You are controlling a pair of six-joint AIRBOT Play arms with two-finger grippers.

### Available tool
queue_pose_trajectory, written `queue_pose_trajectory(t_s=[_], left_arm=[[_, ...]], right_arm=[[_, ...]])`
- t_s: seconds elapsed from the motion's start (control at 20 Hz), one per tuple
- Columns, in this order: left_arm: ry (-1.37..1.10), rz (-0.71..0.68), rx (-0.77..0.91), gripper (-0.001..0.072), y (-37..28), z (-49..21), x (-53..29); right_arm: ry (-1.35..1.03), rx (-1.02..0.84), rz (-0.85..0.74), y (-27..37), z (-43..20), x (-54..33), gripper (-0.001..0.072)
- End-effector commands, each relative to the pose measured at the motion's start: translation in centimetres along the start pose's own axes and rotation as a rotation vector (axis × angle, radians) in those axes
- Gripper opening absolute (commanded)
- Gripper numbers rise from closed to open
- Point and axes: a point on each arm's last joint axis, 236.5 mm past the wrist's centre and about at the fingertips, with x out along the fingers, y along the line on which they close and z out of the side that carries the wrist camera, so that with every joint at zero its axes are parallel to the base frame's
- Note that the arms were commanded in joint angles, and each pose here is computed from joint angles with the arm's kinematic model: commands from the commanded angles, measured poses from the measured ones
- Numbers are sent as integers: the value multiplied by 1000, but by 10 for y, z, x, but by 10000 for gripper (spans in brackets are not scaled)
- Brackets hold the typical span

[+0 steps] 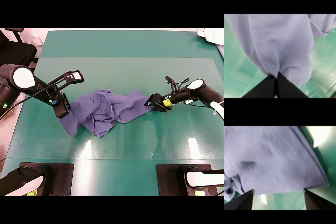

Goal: Fold the shirts.

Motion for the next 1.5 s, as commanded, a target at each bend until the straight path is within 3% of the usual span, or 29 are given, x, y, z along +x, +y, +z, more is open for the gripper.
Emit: queue_pose_trajectory(t_s=[0.0,0.2,0.35,0.55,0.75,1.2,1.35,1.45], left_arm=[[-6,5,0,24,1,2,0],[-26,18,-1,24,4,6,0],[-29,19,-1,24,5,7,0],[-32,16,-2,24,4,8,0],[-30,12,-3,24,3,7,0],[-56,-17,-11,24,-4,13,0],[-55,-17,-11,24,-4,13,0],[-56,-17,-11,24,-4,13,0]], right_arm=[[-10,56,54,5,6,-4,685],[-39,70,65,18,2,-32,660],[-68,125,-21,2,0,-44,660],[-56,236,-20,-22,-23,-18,659],[-171,327,60,-23,-7,-4,646],[-154,345,28,-22,-9,29,644],[-121,356,73,-4,-14,55,458],[-133,353,100,11,-12,62,414]])
